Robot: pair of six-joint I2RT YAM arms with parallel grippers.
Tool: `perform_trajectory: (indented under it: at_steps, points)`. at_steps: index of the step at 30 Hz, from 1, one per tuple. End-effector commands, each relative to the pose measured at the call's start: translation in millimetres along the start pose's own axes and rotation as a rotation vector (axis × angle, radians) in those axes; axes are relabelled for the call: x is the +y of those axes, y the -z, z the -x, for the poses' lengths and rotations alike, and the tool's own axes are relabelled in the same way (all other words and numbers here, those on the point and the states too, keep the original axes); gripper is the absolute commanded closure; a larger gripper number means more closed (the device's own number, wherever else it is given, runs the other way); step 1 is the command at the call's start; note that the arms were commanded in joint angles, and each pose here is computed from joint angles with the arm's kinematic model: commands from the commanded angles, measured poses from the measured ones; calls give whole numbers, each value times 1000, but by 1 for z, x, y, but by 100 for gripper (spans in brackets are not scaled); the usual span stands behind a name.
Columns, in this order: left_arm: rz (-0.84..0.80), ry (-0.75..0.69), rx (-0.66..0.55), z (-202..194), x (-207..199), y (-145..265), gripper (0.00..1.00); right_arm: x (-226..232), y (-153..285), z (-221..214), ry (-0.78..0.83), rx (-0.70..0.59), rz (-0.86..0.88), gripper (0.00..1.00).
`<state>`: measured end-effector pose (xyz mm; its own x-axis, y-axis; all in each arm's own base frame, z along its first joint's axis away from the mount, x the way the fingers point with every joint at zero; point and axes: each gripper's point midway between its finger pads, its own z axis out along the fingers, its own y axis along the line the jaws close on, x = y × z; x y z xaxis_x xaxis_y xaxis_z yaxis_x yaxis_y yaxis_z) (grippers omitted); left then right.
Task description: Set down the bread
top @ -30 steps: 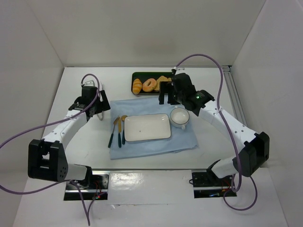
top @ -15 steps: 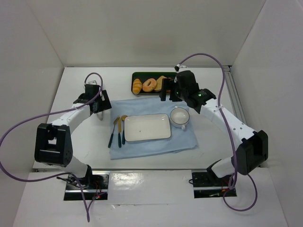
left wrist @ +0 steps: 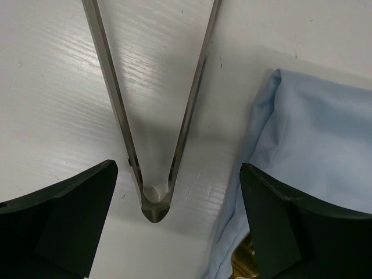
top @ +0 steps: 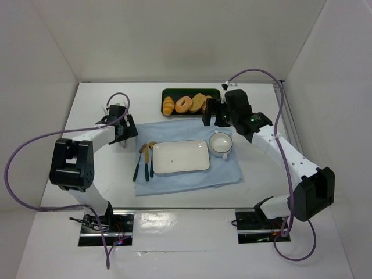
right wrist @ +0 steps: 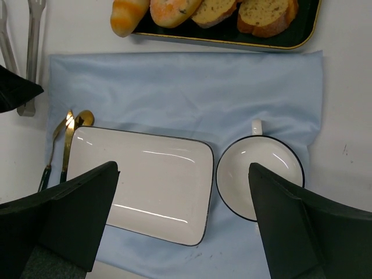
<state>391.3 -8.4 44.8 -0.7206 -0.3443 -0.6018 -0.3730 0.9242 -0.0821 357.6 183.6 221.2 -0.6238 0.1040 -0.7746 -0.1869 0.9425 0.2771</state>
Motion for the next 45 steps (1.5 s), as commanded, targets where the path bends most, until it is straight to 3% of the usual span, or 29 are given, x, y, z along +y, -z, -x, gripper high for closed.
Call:
perform_trajectory:
  at_steps: [1, 21, 26, 31, 39, 45]
  points:
    - [7, 34, -20, 7, -1, -8, 0, -2, 10, 14, 5, -61, 16, 0]
    - [19, 66, 55, 34, 7, -61, 2, -11, 19, 3, 10, -36, -2, 0]
    - [-26, 41, 120, 21, -2, -73, 13, -10, 20, 8, -9, -48, -7, 0]
    - [-43, 28, 159, 15, -1, -72, 32, -12, 26, 17, -15, -72, -16, 0]
    - [-132, 39, 70, 41, -11, -20, 31, -12, 26, 11, -33, -60, -10, 0]
    - [-289, 12, -92, 86, -45, 73, 29, -8, 24, 4, -60, -44, 27, 0]
